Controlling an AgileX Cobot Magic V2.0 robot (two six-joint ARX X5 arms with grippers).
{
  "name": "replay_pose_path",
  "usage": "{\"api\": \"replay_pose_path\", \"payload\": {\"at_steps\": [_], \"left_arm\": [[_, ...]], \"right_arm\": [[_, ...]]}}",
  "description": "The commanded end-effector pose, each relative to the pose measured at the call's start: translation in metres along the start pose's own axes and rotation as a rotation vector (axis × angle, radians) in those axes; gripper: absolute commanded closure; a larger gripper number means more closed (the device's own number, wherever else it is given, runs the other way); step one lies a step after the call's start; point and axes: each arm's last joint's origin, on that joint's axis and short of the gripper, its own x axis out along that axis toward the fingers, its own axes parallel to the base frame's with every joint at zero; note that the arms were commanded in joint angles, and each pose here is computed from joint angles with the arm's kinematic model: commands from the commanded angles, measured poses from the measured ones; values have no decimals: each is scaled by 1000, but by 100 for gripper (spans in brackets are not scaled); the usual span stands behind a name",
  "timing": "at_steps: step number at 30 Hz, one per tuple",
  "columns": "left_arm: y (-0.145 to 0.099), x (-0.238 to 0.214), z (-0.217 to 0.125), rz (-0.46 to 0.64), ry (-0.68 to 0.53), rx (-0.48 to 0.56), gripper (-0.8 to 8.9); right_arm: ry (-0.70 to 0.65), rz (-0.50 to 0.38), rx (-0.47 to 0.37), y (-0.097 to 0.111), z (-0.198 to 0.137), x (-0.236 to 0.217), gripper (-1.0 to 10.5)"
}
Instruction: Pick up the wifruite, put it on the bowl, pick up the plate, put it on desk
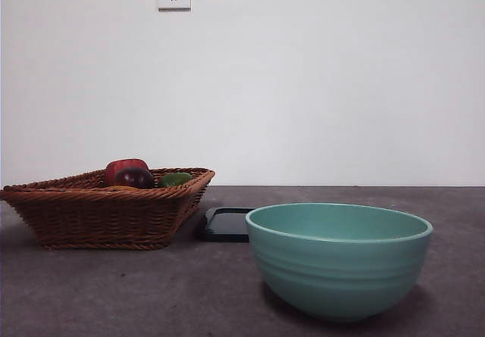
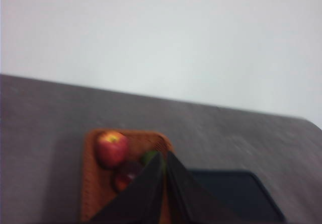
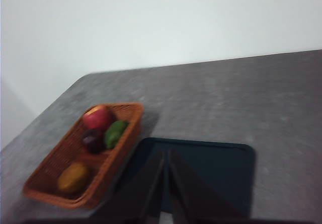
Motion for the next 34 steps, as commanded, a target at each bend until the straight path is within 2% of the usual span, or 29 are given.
{"api": "replay_pose_path", "payload": {"at_steps": [1, 8, 14, 21, 31, 34], "left_arm": [[-5, 4, 12, -72, 45, 45, 803], [-14, 10, 31, -185, 112, 79, 804], [-21, 13, 35, -326, 154, 80, 804], [-25, 12, 31, -366, 189, 77, 804], [-27, 7, 26, -380, 234, 53, 798], [-27, 6, 25, -377, 249, 36, 695]], "right_arm": [[13, 58, -72, 10, 12, 1, 940], [89, 175, -137, 30, 25, 1, 940], [139, 185, -138, 36, 28, -10, 940], [240, 165, -186, 38, 23, -33, 939], [227, 158, -190, 39, 22, -45, 939], [227, 159, -190, 39, 22, -45, 938]]}}
